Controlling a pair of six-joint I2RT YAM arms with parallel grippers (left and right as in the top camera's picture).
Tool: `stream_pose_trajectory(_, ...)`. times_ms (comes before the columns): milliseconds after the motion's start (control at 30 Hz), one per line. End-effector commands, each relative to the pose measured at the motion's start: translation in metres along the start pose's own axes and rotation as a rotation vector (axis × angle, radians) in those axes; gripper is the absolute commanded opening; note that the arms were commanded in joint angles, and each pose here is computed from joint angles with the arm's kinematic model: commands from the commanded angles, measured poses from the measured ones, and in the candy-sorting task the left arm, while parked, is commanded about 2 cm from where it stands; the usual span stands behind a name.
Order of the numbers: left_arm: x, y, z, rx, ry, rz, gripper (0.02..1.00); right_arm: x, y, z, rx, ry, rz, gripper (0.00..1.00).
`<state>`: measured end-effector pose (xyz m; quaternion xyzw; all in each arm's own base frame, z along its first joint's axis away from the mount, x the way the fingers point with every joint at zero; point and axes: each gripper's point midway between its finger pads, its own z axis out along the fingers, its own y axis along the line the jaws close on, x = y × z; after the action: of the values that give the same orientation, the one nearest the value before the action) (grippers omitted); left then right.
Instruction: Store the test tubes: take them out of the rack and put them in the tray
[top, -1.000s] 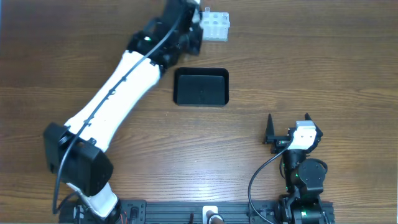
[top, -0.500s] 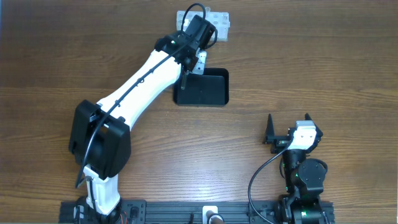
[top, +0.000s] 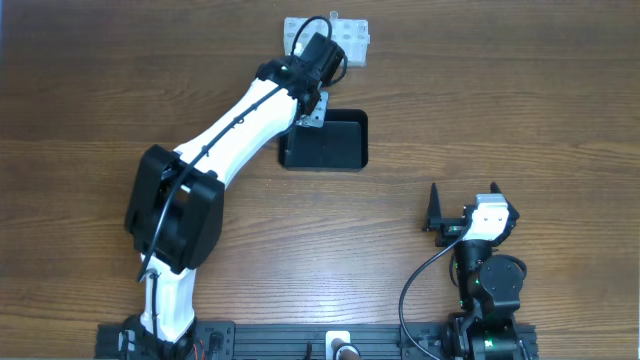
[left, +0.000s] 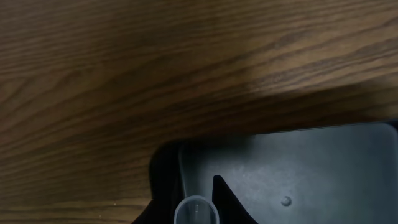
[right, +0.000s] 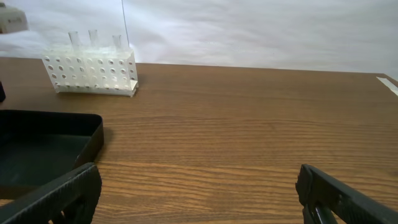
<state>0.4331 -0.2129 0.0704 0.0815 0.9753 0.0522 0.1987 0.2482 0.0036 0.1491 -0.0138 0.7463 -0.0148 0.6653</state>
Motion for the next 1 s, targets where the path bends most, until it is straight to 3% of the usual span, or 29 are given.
stream_pose_trajectory(33, 0.007, 0.001, 0.011, -0.006, 0.029, -0.015, 0.047, 0.003, 0.003, 0.000, -0.013, 0.006, -0.006, 0.991)
stream_pose_trajectory(467, 0.018, 0.002, 0.032, -0.005, 0.082, -0.017, 0.097, 0.003, 0.003, 0.000, -0.013, 0.006, -0.006, 0.991)
stream_pose_trajectory(667, 0.015, 0.002, 0.032, 0.012, 0.077, -0.028, 0.290, 0.003, 0.003, 0.000, -0.013, 0.006, -0.006, 0.993)
stream_pose_trajectory(733, 0.011, 0.001, 0.028, 0.021, 0.061, -0.033, 0.308, 0.003, 0.003, 0.000, -0.013, 0.006, -0.006, 0.993)
stream_pose_trajectory(800, 0.000, 0.000, 0.014, 0.045, 0.021, -0.044, 0.413, 0.003, 0.003, 0.000, -0.013, 0.006, -0.006, 0.991)
stream_pose_trajectory(1000, -0.044, 0.003, -0.039, 0.088, -0.143, -0.085, 0.487, 0.003, 0.003, 0.000, -0.013, 0.006, -0.006, 0.991)
